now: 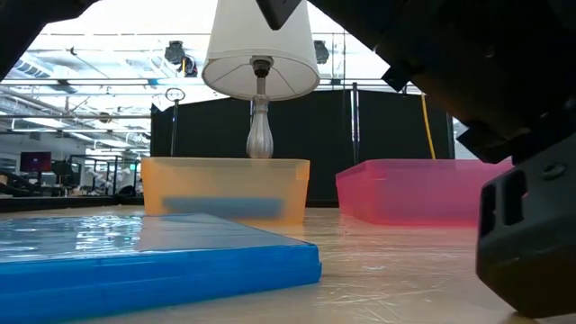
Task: Pick & place jewel cases by type
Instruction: Put the black CD case into the red bin
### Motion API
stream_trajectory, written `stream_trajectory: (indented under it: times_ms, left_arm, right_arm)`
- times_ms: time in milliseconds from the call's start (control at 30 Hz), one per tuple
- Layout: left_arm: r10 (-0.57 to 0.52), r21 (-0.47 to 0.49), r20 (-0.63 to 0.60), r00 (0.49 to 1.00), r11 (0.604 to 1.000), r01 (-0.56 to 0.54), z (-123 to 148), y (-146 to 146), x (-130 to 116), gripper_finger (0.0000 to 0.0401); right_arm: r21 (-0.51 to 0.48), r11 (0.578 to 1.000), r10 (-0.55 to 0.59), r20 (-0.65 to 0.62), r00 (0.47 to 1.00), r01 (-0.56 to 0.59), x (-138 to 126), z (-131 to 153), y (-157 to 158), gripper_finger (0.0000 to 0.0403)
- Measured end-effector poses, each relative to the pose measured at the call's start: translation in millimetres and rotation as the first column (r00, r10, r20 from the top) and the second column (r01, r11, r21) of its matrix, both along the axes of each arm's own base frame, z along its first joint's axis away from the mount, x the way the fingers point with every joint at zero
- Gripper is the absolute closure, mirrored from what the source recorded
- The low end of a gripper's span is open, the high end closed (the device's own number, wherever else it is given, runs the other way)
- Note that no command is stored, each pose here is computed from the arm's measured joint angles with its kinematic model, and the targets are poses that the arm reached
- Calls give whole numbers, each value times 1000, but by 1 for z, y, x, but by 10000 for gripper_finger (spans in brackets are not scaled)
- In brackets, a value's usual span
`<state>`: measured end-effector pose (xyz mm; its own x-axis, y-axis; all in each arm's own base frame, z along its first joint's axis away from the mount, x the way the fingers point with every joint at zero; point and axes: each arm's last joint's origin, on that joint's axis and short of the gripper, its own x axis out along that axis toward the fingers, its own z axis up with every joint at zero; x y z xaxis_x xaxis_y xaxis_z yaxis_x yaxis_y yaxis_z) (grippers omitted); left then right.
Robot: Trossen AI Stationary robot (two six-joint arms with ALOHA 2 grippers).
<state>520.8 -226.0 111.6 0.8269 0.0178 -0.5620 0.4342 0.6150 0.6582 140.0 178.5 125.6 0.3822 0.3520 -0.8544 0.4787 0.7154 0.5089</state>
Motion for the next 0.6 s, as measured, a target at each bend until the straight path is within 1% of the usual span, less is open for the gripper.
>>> stream_trajectory:
  times_ms: [367, 467, 600]
  left_arm:
    - [7, 82, 34, 999, 997, -10, 2, 0, 1, 205]
    - [20, 167, 48, 999, 986, -28, 3, -1, 0, 205]
    - [50, 248, 63, 997, 967, -64, 4, 0, 0, 205]
  right_arm:
    - [-9, 1000, 8, 9, 1000, -8, 0, 0, 0, 234]
    - [-11, 1000, 8, 11, 1000, -8, 0, 0, 0, 234]
    - [-15, 1000, 10, 9, 1000, -9, 0, 0, 0, 234]
